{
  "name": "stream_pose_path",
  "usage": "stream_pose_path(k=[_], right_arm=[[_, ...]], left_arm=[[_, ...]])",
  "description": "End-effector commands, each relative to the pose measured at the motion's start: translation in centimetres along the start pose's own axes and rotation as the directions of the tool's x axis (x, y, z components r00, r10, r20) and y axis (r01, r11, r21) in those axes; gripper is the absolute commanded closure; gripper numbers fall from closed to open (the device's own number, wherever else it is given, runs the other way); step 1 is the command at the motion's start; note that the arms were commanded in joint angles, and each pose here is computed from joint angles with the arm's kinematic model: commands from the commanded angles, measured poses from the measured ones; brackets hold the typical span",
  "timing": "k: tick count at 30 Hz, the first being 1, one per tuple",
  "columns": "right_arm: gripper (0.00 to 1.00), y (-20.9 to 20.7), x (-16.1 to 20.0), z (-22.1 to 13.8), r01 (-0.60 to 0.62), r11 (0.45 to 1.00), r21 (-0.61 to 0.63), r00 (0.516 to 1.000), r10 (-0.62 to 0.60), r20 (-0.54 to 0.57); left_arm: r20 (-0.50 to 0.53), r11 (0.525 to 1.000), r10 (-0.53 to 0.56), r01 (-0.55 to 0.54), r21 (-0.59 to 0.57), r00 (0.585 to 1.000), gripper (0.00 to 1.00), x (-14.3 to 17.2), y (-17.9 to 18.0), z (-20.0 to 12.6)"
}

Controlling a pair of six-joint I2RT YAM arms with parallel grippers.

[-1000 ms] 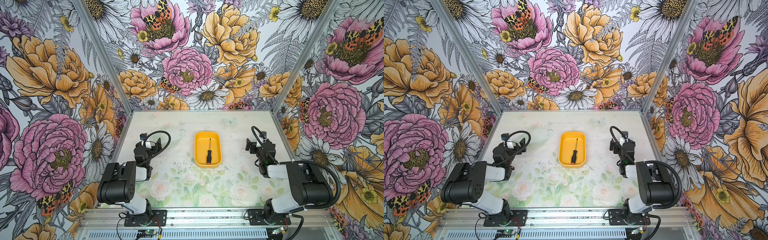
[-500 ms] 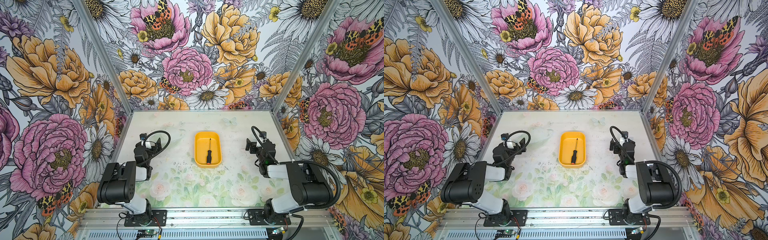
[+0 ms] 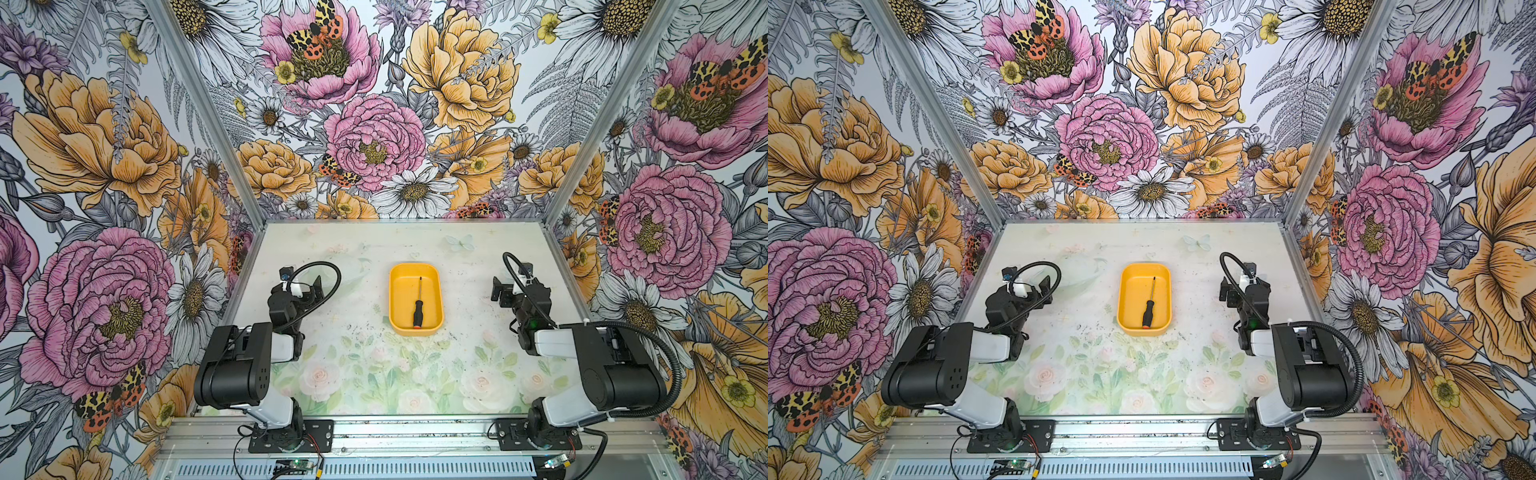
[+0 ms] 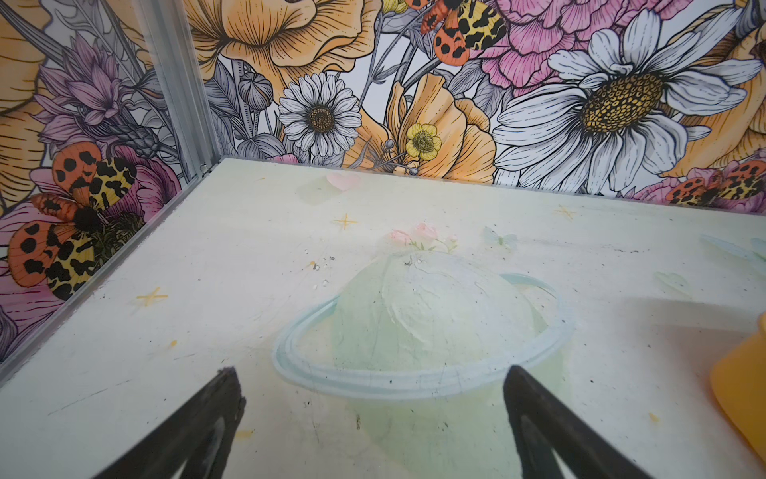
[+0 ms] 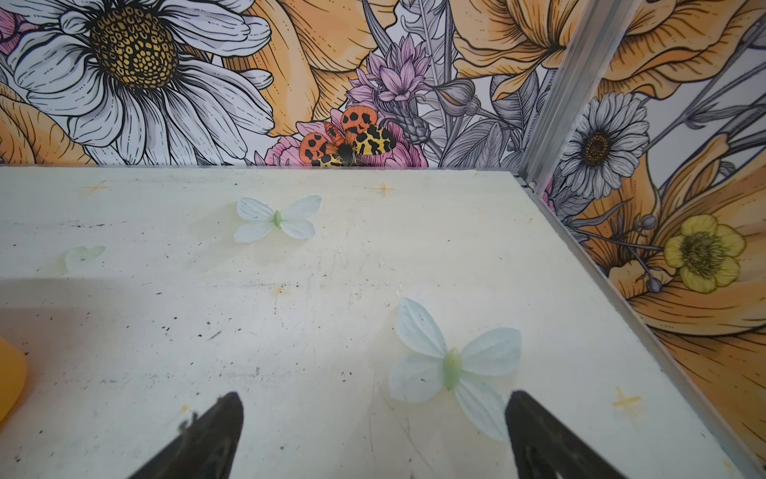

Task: Put the screwdriver in the bin
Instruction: Reset both arms

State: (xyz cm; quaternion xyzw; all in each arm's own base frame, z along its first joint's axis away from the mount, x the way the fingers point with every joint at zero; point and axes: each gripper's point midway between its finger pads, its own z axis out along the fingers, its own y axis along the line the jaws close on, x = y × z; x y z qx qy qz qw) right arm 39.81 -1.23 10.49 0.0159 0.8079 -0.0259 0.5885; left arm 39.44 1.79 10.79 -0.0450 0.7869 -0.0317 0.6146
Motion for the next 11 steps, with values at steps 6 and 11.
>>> stream_pose_path(k=[6, 11], right_arm=[[0.01, -0.31, -0.73, 0.30, -0.004, 1.000, 0.007, 1.000, 0.004, 0.026], [0.01, -0.31, -0.80, 0.26, -0.003, 1.000, 0.007, 1.000, 0.003, 0.028]], left_arm=[[0.045, 1.000, -0.010, 0.010, -0.020, 0.999, 0.01, -1.34, 0.40, 0.15], [0.045, 1.000, -0.008, 0.009, -0.021, 0.999, 0.01, -1.35, 0.42, 0.16]])
